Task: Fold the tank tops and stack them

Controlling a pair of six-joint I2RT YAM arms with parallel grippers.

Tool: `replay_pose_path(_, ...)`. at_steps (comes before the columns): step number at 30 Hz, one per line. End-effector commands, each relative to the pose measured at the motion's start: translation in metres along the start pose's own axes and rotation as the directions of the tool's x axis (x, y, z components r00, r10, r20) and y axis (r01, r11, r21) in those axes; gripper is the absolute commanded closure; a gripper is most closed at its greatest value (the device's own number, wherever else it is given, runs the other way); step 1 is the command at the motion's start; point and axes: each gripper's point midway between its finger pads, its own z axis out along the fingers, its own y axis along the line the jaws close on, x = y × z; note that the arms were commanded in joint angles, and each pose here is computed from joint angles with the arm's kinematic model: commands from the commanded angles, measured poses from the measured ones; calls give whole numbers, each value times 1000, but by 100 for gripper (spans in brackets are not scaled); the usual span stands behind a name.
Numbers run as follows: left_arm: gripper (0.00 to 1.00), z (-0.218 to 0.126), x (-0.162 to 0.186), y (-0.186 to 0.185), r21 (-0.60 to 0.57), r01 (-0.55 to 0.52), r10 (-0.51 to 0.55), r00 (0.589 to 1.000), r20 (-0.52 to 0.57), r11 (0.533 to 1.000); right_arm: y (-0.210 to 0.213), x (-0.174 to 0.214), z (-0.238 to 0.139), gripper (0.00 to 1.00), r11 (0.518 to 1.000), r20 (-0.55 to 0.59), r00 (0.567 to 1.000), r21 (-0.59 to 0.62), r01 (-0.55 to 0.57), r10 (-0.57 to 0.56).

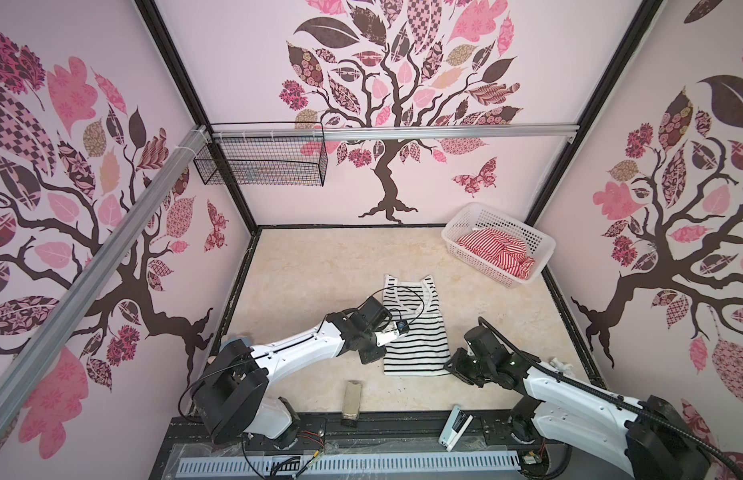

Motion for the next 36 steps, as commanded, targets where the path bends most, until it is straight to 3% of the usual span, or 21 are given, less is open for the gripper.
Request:
replay_pose_path(1, 59, 1, 2, -12, 33, 8, -9, 1000, 20, 999, -14, 4, -1, 79, 997, -15, 1000, 79, -1, 2)
replay_pose_path(7, 59, 5, 2, -34, 74, -76, 75, 997, 4, 994, 8, -5, -6, 100, 999, 2, 1000, 37, 23, -23)
replay_pose_path(10, 59, 10, 3, -48, 54, -162, 163, 986, -28, 985, 15, -11, -10, 100, 998, 19, 999, 44, 36, -37)
replay_pose_path(25, 60, 25, 4, -79, 79, -262, 266, 963, -45, 962, 38, -25, -18, 100, 999, 61, 997, 17, 45, -46)
replay_pose_path(36, 60, 42, 1, -63, -25, -287, 286, 957, -46, 958, 37, -24, -18, 100, 999, 53, 997, 22, 46, -47)
